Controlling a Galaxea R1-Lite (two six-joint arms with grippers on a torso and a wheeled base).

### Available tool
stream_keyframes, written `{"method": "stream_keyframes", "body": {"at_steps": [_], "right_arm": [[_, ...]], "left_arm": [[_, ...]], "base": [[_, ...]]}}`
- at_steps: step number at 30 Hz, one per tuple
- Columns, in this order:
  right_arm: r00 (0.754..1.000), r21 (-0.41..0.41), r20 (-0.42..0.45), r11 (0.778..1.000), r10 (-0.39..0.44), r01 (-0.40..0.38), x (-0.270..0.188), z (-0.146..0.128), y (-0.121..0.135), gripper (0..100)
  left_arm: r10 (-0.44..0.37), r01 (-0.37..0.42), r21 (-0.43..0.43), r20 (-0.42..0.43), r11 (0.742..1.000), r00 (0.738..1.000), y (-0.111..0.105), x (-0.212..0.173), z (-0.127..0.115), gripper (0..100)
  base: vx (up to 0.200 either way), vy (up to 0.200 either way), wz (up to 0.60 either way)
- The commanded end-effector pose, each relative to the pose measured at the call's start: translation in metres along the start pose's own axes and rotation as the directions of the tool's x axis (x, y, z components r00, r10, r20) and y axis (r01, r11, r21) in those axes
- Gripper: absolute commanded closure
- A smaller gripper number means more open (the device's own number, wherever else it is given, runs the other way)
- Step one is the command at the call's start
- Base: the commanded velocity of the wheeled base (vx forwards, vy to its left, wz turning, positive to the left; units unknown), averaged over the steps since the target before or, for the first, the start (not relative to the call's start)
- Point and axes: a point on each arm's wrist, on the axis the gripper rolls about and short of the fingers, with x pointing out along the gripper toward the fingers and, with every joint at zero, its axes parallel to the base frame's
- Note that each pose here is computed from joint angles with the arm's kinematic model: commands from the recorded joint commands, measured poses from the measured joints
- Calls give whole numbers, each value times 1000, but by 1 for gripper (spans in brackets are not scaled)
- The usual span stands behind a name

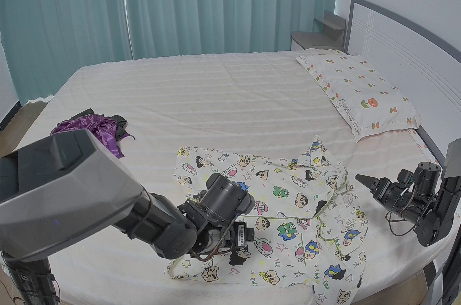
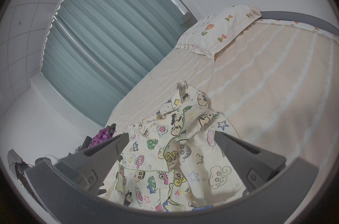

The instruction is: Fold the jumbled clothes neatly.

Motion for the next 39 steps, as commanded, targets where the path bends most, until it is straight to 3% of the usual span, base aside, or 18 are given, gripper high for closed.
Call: {"method": "stream_keyframes", "body": {"at_steps": [1,18,28,30,39], "right_arm": [[1000,-6,13,1000,12,-12,-4,1,3,0],[1000,-6,0,1000,13,-13,-5,-2,4,0],[1000,-6,-2,1000,13,-13,-4,-2,4,0],[1000,-7,-4,1000,15,-15,-4,-3,5,0],[1000,-7,-4,1000,13,-13,-4,-3,4,0]], "left_arm": [[22,-21,23,-39,1000,999,-4,17,-11,0],[51,-49,23,-76,999,996,5,24,-25,0],[14,-14,-16,-9,1000,1000,16,28,-30,0],[-21,23,-30,47,999,999,18,30,-27,0],[-1,9,-82,91,997,996,41,41,-16,0]], "base": [[0,0,0],[0,0,0],[0,0,0],[0,0,0],[0,0,0]]}}
